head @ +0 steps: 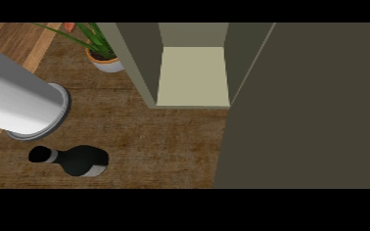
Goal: Pick up the wine, place it into the cabinet and close the cabinet
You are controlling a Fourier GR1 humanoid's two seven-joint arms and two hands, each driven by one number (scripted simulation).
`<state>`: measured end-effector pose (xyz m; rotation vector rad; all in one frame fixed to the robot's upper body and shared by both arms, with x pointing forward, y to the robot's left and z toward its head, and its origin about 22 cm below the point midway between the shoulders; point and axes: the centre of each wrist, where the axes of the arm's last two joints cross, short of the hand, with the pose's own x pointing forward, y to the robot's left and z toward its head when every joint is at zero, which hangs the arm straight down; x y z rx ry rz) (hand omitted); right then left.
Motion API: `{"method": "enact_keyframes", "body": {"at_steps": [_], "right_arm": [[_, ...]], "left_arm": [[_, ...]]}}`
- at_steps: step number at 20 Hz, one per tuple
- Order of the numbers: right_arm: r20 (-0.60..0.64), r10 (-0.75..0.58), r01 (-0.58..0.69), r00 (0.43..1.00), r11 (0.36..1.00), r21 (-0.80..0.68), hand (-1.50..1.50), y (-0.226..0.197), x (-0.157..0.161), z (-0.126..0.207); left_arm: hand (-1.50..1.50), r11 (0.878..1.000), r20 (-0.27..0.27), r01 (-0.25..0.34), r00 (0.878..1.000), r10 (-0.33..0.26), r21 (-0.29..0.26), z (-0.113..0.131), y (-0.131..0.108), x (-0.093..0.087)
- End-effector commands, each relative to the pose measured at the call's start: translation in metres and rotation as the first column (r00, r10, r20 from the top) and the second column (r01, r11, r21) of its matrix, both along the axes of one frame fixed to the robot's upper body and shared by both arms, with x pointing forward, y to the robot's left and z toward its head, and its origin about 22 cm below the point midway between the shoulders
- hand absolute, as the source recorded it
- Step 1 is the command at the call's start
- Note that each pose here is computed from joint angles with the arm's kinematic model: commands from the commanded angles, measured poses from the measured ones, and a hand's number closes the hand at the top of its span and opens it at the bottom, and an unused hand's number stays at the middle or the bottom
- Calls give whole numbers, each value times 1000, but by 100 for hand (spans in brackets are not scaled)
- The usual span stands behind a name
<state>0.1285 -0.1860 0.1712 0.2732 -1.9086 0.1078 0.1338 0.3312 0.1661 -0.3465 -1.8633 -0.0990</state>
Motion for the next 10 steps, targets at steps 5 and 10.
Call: {"method": "enact_keyframes", "body": {"at_steps": [5, 10], "right_arm": [[36, -37, 37, 999, 999, -18, -150, 1, -28, 28], [34, -30, 30, 999, 1000, -3, -150, 3, -30, 27]], "left_arm": [[-150, 1000, 21, 21, 1000, -21, -11, 16, -1, -25], [-150, 1000, -20, 12, 1000, -12, -6, 20, -1, -9]]}}
